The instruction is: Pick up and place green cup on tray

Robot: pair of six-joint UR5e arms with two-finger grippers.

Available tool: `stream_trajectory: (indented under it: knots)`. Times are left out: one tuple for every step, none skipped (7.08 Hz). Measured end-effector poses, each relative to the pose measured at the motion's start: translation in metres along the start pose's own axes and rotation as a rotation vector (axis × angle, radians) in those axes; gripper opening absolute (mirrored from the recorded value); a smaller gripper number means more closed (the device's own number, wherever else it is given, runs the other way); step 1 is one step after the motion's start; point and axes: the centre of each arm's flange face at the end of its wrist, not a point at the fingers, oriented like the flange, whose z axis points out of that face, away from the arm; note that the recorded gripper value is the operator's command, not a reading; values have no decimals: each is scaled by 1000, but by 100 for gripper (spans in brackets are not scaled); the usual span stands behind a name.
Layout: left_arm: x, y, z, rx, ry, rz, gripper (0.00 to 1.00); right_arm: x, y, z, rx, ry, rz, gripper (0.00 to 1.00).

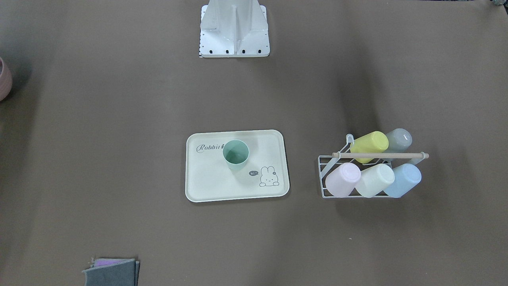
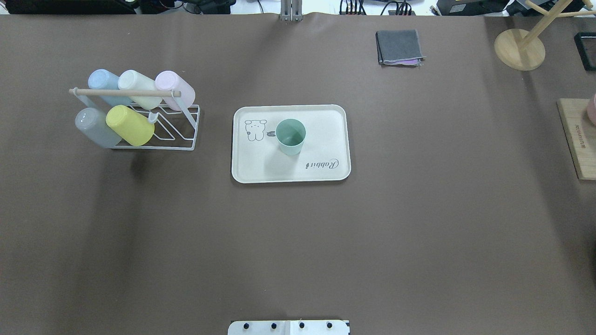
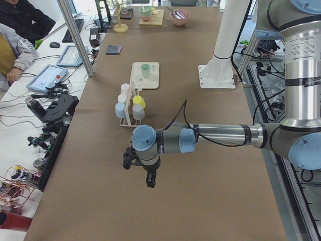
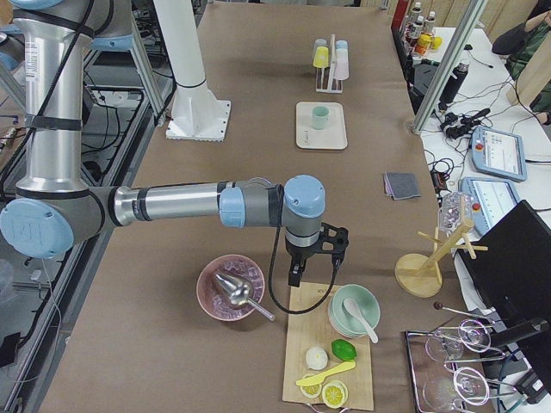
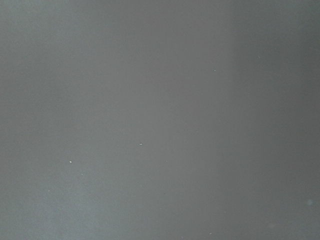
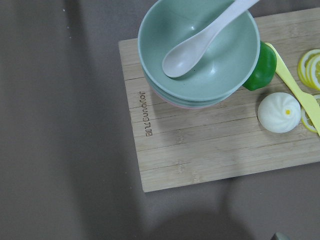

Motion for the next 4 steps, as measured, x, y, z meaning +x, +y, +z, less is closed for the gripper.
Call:
stream_trajectory:
  knots:
    - [0,0,0,-1,0,-1,98,0,0,0,-1,0,1,100]
    - [-1,1,1,-2,0,-2,98,0,1,0,-1,0,1,100]
    - [-1,1,1,-2,-1,-2,98,0,1,0,-1,0,1,100]
    - [0,0,1,-2,-1,-2,98,0,1,0,0,-1,0,100]
